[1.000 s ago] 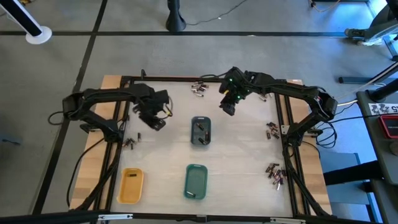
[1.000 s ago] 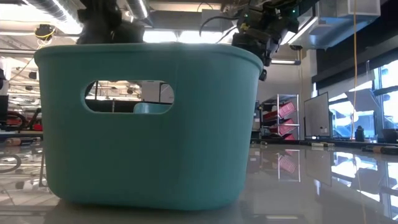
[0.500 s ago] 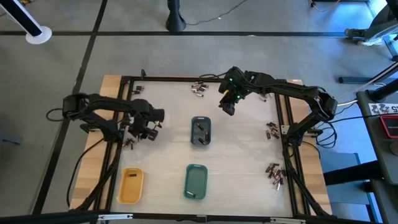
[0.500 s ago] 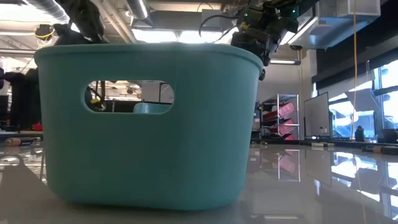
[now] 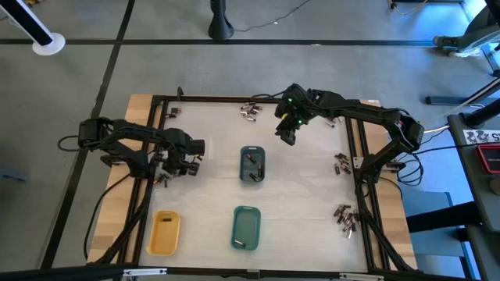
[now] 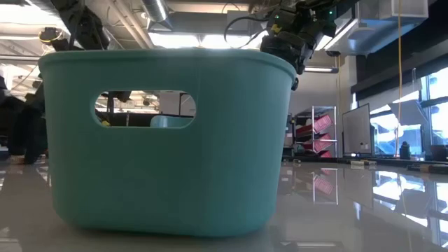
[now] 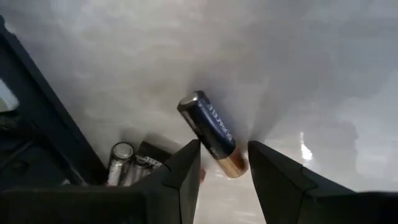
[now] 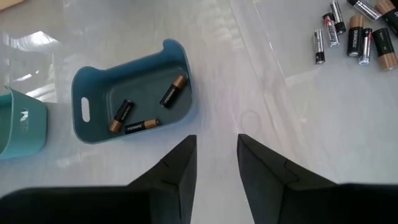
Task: Sort batteries
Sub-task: Put the large black battery into the blue bin
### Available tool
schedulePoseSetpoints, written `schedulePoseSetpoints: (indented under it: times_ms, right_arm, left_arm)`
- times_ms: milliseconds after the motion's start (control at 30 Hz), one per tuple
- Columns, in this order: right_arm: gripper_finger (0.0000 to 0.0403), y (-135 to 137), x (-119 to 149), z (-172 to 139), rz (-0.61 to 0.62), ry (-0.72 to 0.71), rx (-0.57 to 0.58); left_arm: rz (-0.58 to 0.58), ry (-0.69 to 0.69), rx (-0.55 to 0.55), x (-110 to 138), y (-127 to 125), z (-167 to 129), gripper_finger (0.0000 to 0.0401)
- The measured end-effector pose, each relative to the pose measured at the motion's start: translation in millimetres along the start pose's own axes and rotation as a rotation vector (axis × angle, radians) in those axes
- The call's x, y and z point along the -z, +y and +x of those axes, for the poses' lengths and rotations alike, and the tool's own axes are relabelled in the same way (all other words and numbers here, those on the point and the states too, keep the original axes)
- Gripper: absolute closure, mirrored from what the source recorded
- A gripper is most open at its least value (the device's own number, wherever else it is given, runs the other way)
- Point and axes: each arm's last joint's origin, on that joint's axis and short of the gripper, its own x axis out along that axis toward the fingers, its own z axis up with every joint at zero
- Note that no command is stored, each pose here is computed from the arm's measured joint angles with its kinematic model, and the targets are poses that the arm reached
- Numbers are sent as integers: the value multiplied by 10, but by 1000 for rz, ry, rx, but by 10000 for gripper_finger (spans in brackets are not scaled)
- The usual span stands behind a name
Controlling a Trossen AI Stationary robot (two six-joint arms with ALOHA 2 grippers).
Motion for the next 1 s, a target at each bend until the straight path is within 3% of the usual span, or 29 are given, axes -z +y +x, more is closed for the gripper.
schedulePoseSetpoints:
  times_ms: [400, 700, 1000]
  right_arm:
    - [285, 6, 32, -2, -4, 31, -10]
    - [285, 5, 28, -2, -18, 27, -10]
    - [285, 6, 29, -2, 5, 28, -10]
  left_arm:
    - [30, -13, 28, -10, -8, 37, 274]
    - [46, -21, 43, -17, -24, 36, 360]
    - [144, -55, 54, -36, -88, -44, 364]
